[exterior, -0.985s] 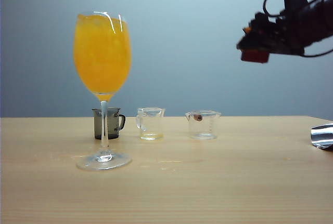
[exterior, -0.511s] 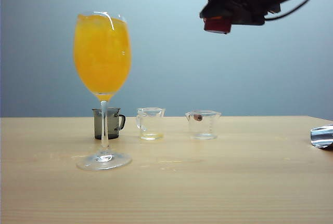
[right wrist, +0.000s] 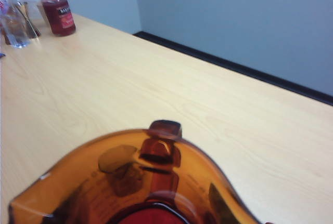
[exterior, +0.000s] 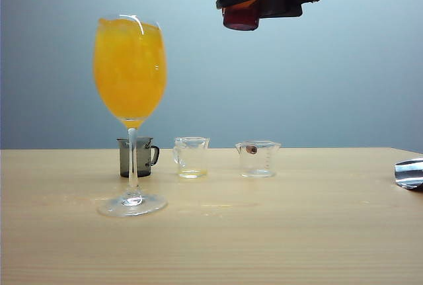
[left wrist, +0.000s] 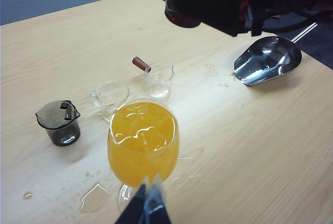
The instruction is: Pick up the fourth measuring cup from the left, pour the grenadine inside into the goblet, and finally put the measuring cup back in its original place.
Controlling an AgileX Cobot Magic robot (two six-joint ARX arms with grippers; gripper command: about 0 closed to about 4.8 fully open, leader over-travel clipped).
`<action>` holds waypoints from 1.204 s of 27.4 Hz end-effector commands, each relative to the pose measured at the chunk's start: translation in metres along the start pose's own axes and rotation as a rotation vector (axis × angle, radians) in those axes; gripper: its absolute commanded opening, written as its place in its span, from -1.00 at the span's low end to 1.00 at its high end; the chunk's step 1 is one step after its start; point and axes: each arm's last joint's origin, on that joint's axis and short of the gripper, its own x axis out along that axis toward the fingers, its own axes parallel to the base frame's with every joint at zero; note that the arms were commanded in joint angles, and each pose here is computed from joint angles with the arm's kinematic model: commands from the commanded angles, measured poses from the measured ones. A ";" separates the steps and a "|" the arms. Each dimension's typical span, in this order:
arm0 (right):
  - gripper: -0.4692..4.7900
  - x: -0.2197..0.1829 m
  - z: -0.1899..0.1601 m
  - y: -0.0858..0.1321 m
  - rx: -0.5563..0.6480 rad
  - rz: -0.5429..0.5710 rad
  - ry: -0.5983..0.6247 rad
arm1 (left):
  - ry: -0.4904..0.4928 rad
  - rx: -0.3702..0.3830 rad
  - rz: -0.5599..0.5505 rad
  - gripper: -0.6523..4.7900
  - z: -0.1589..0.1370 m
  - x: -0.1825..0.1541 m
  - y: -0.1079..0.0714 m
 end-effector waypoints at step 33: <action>-0.65 0.033 0.019 0.059 -0.211 0.132 0.074 | -0.023 0.004 -0.006 -0.78 0.003 -0.001 0.000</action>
